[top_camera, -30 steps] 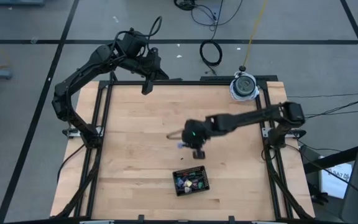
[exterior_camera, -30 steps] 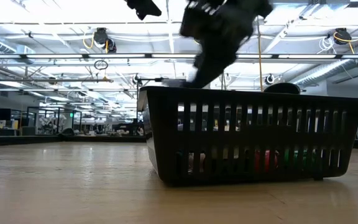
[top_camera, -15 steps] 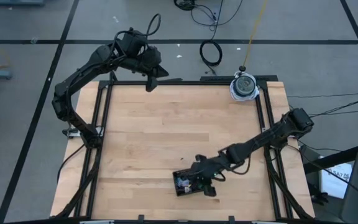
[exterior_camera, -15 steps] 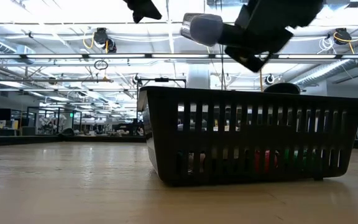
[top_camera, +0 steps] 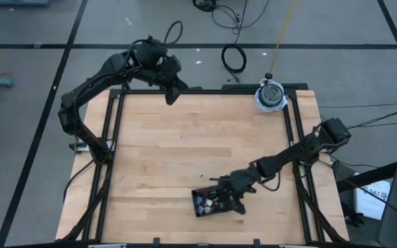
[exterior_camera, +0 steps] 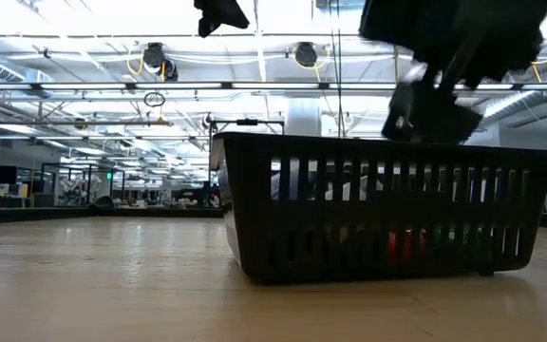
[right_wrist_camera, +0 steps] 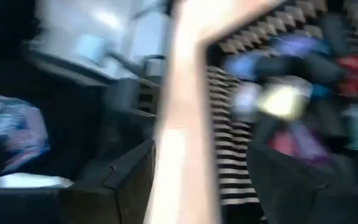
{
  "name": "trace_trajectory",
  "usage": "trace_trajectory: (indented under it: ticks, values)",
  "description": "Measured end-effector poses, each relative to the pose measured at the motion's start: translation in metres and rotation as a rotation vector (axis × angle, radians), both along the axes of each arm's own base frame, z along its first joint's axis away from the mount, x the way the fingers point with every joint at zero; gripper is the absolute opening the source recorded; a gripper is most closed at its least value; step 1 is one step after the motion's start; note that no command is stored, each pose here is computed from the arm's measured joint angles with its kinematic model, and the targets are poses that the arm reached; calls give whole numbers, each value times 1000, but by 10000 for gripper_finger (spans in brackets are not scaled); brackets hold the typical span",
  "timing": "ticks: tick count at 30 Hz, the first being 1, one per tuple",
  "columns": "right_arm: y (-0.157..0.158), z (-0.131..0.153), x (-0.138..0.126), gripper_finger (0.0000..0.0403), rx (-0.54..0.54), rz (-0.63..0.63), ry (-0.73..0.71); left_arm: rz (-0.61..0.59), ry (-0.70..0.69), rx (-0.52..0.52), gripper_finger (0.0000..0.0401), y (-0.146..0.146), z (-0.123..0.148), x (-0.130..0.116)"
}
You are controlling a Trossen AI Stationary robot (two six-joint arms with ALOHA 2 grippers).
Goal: Pick & Place Nail Polish
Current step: Return to Home Position
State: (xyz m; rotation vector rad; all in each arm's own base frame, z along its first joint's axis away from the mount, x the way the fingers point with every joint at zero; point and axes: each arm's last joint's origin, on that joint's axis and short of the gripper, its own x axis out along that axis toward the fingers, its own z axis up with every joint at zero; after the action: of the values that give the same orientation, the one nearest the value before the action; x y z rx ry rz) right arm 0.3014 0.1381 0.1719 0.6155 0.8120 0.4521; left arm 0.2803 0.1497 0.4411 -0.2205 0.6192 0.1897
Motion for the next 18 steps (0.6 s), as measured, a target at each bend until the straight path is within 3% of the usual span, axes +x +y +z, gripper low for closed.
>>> trace_trajectory:
  ticks: [3, 7, 9, 12, 18]
  values:
    - [-5, 19, -9, 246, 63, 30, -40, -123, 33, 19, 8, -13, 0, -5]
    - [-13, 60, -43, 250, 7, -5, -247, -368, -105, 51, 8, -49, 15, -19]
    - [-20, 77, -69, 249, -39, -31, -359, -446, -149, 71, 8, -67, 9, -31]
    - [-32, 81, -109, 247, -137, -102, -516, -426, -193, 103, 8, -85, -18, -52]
    - [-66, 48, -165, 249, -194, -301, -716, -249, -342, 141, 8, -110, -88, -117]
